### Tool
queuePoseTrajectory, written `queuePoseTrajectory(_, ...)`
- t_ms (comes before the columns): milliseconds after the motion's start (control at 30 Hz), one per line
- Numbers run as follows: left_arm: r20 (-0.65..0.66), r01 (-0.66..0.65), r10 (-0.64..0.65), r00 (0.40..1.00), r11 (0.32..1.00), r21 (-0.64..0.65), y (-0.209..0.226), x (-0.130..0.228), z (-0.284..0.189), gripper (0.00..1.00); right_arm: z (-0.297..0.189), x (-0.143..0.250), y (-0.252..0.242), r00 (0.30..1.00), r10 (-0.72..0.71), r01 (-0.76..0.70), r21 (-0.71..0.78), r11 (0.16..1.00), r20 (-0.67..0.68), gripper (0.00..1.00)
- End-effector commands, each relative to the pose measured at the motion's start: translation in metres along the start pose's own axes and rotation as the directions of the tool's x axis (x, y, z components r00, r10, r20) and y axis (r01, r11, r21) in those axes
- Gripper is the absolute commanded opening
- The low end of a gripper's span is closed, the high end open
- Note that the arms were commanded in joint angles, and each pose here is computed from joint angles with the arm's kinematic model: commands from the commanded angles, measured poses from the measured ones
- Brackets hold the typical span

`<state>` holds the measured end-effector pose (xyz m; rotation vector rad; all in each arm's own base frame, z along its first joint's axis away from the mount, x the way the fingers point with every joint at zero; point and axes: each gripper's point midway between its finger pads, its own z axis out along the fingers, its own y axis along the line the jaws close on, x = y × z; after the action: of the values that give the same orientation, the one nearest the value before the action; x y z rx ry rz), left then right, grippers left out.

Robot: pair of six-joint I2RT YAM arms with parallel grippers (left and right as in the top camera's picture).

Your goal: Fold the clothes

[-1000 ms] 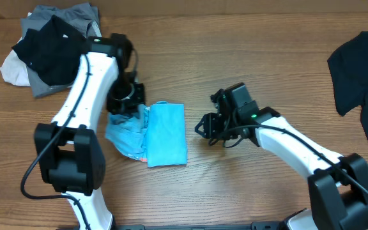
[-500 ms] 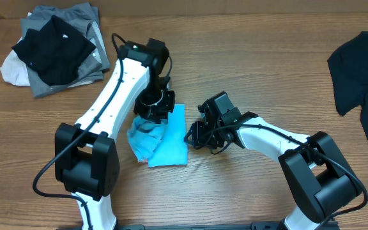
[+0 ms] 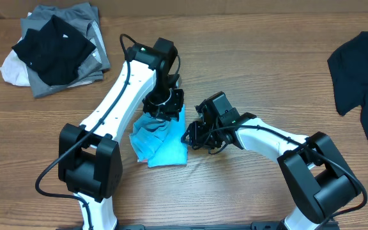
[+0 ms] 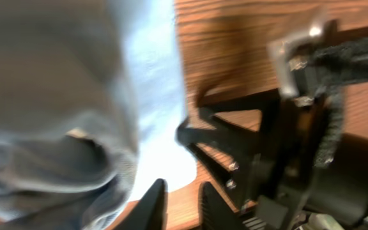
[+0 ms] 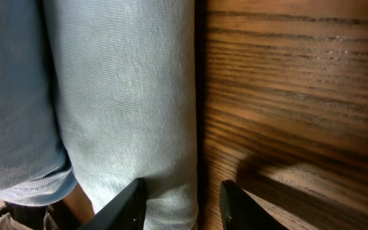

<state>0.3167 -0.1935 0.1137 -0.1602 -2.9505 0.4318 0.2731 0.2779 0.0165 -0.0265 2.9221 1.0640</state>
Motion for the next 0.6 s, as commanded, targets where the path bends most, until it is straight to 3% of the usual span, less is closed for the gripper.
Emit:
queuePoseTrajectory(0, 0.016, -0.020, 0.020, 1.000, 0.999, 0.042, -0.016, 0.001, -0.005, 0.14, 0.001, 0.001, -0.005, 1.000, 0.007, -0.007, 0.027, 1.000, 0.007, 0.47)
queuePoseTrajectory(200, 0.067, 0.061, -0.057, 0.996, 0.997, -0.051, 0.011, -0.009, -0.027, 0.12, 0.001, 0.001, -0.012, 1.000, 0.016, -0.017, 0.064, 0.998, 0.014, 0.52)
queuePoseTrajectory(233, 0.076, 0.070, -0.065, 0.995, 0.995, -0.072, 0.017, -0.010, -0.032, 0.16, 0.001, 0.001, -0.013, 1.000, 0.017, -0.018, 0.067, 0.998, 0.015, 0.53)
queuePoseTrajectory(333, 0.116, 0.163, -0.146, 0.982, 0.974, -0.155, 0.046, -0.013, -0.048, 0.43, 0.001, 0.000, -0.014, 1.000, 0.016, -0.018, 0.073, 0.997, 0.021, 0.53)
queuePoseTrajectory(567, 0.119, 0.212, -0.196, 0.973, 0.967, -0.141, 0.065, -0.019, -0.041, 0.55, 0.001, 0.000, -0.014, 1.000, 0.016, -0.018, 0.072, 0.997, 0.020, 0.53)
